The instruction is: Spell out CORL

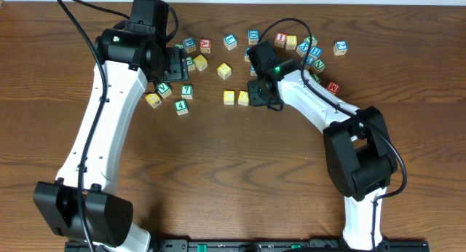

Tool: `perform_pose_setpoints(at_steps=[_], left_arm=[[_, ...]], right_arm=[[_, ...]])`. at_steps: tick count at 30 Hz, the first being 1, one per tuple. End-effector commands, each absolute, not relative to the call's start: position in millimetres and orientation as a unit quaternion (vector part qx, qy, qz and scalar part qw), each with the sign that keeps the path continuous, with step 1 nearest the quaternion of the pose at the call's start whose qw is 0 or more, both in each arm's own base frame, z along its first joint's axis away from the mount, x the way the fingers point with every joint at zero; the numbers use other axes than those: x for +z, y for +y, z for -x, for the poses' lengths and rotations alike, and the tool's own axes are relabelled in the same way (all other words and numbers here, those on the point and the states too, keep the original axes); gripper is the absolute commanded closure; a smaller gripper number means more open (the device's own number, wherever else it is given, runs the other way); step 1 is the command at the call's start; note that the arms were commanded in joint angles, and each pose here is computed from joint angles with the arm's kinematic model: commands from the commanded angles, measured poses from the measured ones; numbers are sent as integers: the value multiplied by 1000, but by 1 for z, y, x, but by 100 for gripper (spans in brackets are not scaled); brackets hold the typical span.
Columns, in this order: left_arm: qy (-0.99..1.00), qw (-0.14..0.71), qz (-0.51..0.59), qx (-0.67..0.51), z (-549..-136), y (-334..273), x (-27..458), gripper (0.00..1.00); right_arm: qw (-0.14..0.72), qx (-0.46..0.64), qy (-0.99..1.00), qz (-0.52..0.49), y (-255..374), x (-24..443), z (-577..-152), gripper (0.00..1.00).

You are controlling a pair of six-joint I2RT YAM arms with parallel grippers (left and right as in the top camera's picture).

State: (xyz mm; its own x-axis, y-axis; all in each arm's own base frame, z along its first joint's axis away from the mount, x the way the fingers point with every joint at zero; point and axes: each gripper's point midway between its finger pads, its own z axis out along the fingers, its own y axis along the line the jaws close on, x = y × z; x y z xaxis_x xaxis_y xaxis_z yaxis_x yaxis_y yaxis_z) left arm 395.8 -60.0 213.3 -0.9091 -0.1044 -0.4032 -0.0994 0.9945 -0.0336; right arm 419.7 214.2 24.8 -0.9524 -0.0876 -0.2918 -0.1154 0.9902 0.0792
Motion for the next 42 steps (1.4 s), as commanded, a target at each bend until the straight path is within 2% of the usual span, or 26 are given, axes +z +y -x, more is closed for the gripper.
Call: perform_pose_setpoints(at_steps=[1, 14, 19, 22, 26, 30, 37, 42], left_arm=[[977, 207, 50, -2, -393, -58, 214, 20], [977, 207, 50, -1, -393, -58, 214, 20], [977, 207, 50, -2, -393, -58, 214, 20], [977, 207, 50, -2, -393, -58, 214, 20], [977, 207, 50, -2, -393, -58, 214, 20], [977, 207, 50, -2, -393, -58, 214, 20], [978, 203, 50, -1, -393, -58, 211, 20], [978, 201, 50, 0, -394, -58, 209, 20]], right_arm=[[145, 41, 987, 46, 213, 21, -419, 67], [158, 25, 986, 43, 208, 27, -423, 68], [183, 35, 982, 39, 203, 75, -433, 66], [215, 52, 975, 37, 209, 113, -440, 60], [249, 69, 966, 29, 213, 136, -451, 55], [266, 83, 960, -10, 214, 130, -469, 54], [287, 95, 953, -15, 227, 100, -497, 47], [299, 93, 949, -18, 232, 79, -512, 47]])
